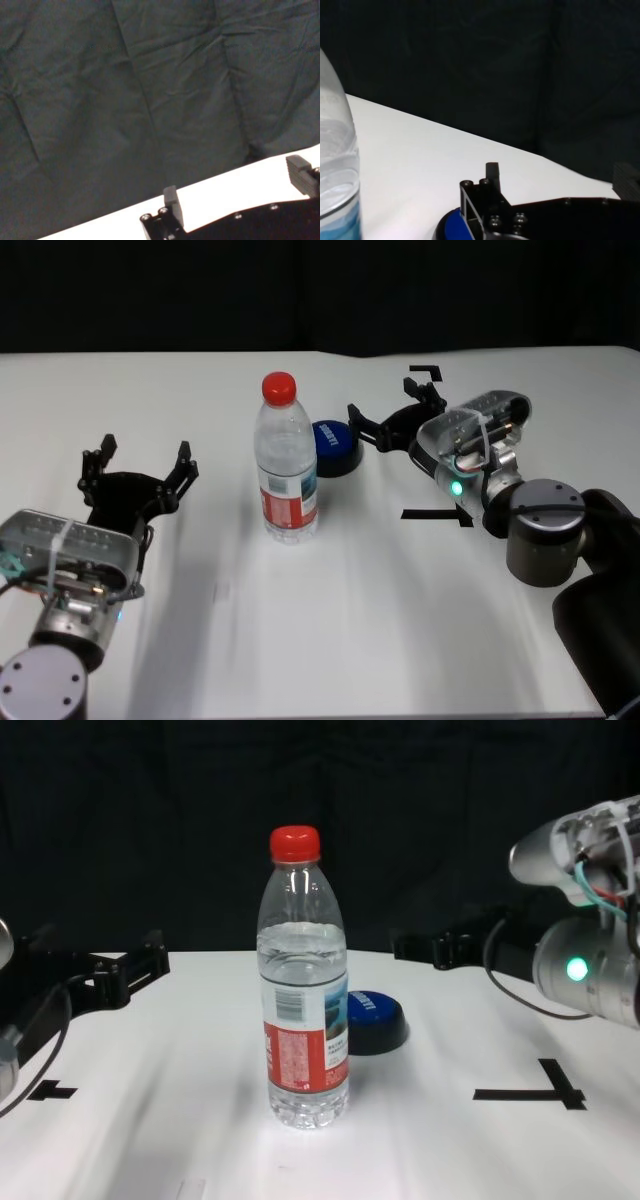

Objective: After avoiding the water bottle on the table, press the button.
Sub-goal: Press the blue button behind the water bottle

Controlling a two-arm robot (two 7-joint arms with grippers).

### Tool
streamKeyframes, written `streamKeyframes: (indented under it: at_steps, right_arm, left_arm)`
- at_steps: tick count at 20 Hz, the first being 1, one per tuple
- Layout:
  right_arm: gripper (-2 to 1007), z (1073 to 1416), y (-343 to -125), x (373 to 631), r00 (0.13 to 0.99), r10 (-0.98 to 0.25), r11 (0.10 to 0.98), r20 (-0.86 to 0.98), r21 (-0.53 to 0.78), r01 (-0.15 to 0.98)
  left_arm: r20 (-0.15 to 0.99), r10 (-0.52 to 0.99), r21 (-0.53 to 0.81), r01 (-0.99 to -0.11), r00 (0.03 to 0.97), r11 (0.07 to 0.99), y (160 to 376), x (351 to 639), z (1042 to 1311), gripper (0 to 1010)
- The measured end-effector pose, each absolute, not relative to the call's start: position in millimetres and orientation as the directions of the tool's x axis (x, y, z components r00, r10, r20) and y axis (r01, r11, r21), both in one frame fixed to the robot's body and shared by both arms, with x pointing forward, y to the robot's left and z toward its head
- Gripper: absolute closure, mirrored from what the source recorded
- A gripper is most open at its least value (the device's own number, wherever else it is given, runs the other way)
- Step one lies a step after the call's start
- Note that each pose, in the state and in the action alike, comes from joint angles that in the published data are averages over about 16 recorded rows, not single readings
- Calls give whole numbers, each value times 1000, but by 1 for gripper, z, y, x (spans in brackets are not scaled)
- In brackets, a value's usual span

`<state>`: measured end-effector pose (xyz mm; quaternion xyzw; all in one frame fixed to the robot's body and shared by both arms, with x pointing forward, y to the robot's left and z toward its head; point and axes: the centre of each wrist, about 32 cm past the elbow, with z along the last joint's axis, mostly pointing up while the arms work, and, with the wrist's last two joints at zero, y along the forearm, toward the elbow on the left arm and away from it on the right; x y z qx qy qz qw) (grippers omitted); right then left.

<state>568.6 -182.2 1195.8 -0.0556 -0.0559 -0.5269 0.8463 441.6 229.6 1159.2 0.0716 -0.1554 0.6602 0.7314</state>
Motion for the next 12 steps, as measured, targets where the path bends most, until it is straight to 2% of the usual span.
streamKeyframes:
  at_steps: [12]
  right_arm:
    - [2,1191,-174,583,431,-888,428,160,-59,902]
  left_arm:
    - [322,943,-101,-988,80,118,230,442,1159,7]
